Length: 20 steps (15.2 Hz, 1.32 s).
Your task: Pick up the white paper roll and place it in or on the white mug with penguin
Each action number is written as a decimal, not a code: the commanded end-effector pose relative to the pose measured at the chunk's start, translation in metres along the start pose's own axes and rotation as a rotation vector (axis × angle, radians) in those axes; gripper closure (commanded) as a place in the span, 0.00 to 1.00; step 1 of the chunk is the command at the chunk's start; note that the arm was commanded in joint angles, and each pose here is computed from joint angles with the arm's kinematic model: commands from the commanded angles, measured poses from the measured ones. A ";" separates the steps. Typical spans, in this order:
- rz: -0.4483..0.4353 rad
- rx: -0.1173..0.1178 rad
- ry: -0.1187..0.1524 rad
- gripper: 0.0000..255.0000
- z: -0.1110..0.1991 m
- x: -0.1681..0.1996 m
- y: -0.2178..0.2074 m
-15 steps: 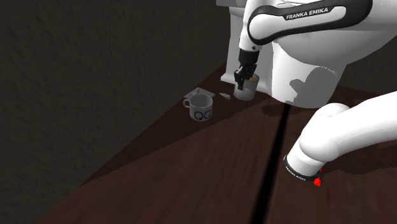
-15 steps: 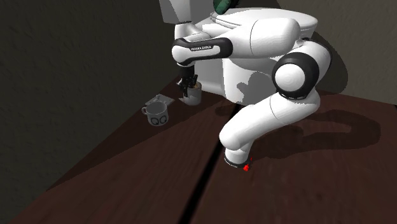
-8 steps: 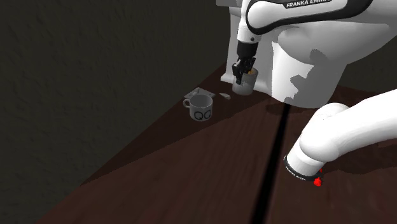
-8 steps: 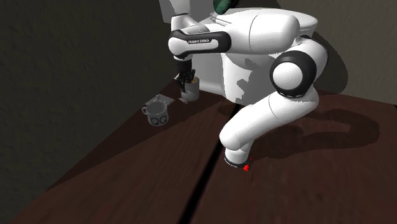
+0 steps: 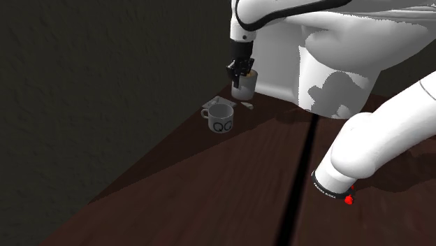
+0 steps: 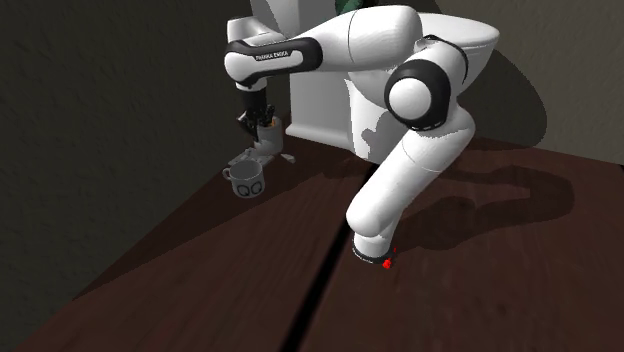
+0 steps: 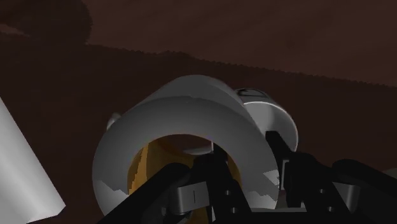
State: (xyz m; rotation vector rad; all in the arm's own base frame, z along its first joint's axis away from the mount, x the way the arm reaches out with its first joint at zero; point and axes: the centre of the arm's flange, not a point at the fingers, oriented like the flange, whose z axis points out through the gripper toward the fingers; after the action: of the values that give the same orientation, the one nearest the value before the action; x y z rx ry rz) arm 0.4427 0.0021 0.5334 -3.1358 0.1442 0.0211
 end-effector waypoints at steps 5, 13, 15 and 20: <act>0.000 0.001 0.001 1.00 -0.008 0.056 -0.055; 0.000 0.001 0.001 1.00 0.014 0.085 -0.082; 0.000 0.001 0.001 1.00 0.025 0.085 -0.082; 0.000 0.001 0.001 1.00 0.051 0.086 -0.081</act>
State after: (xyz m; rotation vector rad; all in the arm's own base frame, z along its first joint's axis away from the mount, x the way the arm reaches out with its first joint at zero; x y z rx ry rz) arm 0.5354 0.0756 0.4866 -3.1353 0.1446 0.0216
